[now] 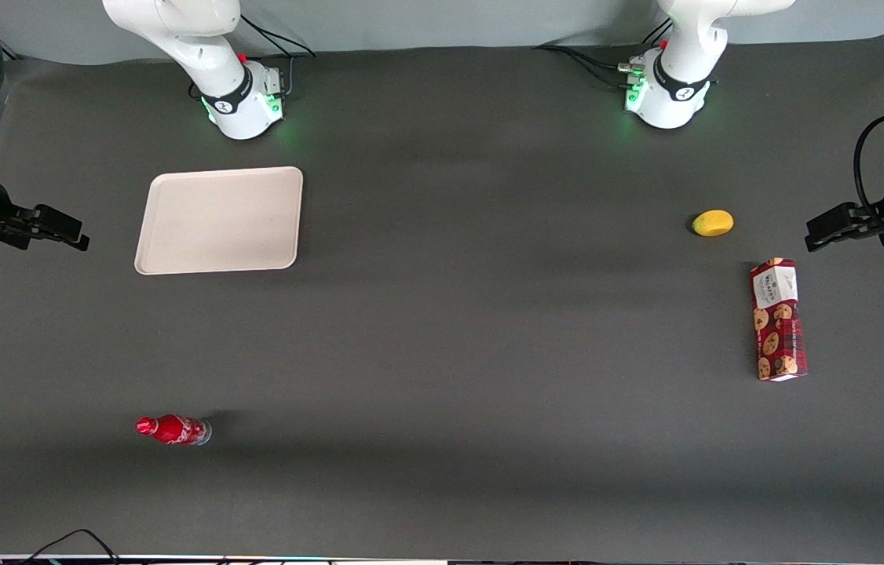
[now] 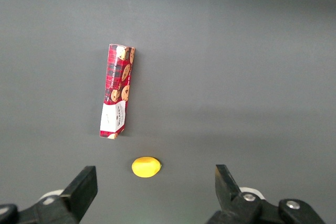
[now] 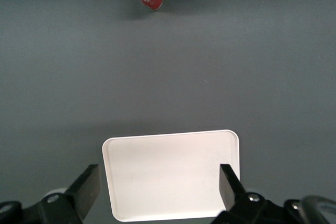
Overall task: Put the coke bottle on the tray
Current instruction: 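Start moving the right gripper out from its rest pose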
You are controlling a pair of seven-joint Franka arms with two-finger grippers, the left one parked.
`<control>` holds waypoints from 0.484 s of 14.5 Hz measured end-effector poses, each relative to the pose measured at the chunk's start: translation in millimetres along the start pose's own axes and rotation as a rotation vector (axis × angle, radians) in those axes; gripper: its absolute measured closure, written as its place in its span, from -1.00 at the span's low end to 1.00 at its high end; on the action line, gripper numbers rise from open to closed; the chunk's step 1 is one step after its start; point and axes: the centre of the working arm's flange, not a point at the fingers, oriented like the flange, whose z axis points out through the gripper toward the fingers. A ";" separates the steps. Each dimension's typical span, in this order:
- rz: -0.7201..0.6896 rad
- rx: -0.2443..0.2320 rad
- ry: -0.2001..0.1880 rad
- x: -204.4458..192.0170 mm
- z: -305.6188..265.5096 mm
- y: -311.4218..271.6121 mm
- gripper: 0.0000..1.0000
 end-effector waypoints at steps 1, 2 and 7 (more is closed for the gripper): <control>0.001 0.000 -0.001 0.4 0.4 0.5 -1.00; 0.001 0.000 -0.001 0.6 0.4 0.6 -1.00; 0.002 0.001 -0.005 3.7 2.2 0.9 -1.00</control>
